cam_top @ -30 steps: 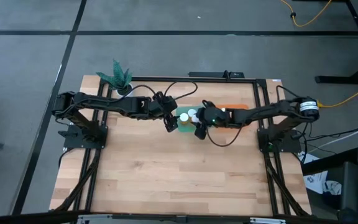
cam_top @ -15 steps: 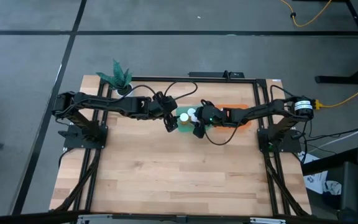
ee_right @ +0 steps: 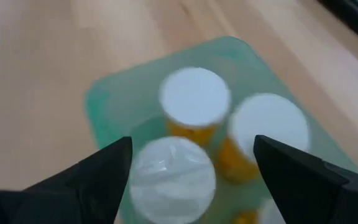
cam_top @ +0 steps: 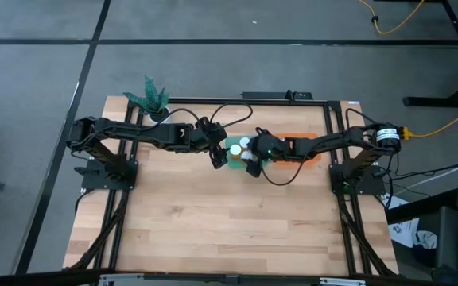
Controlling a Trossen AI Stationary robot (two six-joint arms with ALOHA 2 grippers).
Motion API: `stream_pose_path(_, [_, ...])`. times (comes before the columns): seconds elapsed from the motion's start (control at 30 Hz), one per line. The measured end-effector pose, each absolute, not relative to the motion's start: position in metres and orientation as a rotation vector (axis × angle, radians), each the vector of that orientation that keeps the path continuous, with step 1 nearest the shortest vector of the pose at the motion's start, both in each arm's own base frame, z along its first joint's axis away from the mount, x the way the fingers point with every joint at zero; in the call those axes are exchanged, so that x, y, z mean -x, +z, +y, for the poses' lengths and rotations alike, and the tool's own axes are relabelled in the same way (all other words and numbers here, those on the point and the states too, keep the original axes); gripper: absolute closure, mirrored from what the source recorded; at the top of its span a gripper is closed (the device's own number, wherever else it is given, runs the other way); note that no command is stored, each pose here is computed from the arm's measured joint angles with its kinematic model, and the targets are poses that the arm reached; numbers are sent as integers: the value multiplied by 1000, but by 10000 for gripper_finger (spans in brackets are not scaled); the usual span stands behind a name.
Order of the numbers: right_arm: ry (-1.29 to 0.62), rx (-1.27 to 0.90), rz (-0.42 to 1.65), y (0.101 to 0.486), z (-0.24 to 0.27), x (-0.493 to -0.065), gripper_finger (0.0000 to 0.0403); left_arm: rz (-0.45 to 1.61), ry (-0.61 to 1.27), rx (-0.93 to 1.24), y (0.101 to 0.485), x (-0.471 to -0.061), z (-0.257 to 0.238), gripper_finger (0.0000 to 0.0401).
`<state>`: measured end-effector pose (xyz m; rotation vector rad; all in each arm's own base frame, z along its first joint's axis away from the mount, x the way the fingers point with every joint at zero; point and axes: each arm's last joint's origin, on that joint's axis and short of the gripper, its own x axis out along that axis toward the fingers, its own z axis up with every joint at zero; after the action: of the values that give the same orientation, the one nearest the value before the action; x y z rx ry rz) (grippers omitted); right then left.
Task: Pick and place medicine bottles into bin by pill shape (circle, oval)
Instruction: Put the orange pill bottle into the green bin, then adjust the green bin
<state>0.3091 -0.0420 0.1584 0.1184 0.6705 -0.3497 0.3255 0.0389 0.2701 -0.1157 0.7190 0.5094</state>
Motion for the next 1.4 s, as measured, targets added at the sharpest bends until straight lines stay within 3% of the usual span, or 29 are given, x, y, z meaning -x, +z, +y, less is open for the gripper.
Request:
stream_pose_path(0.27, [-266,-90,698,178,-31,-323,64,720,508,116,270,-325,39,94])
stream_pose_path(0.47, [-241,-33,817,220,-26,-324,64,758,479,98,270,-321,37,94])
stream_pose_path(0.73, [-242,-44,1001,261,-19,-300,63,782,452,71,286,-304,32,94])
stream_pose_path(0.9, [-82,-66,1039,264,-7,-284,63,736,417,216,290,-303,30,94])
stream_pose_path(1.13, [-95,-136,996,277,11,-244,63,708,84,264,243,-330,-1,94])
stream_pose_path(1.4, [-91,-158,824,304,24,-196,63,726,72,264,189,-363,-9,94])
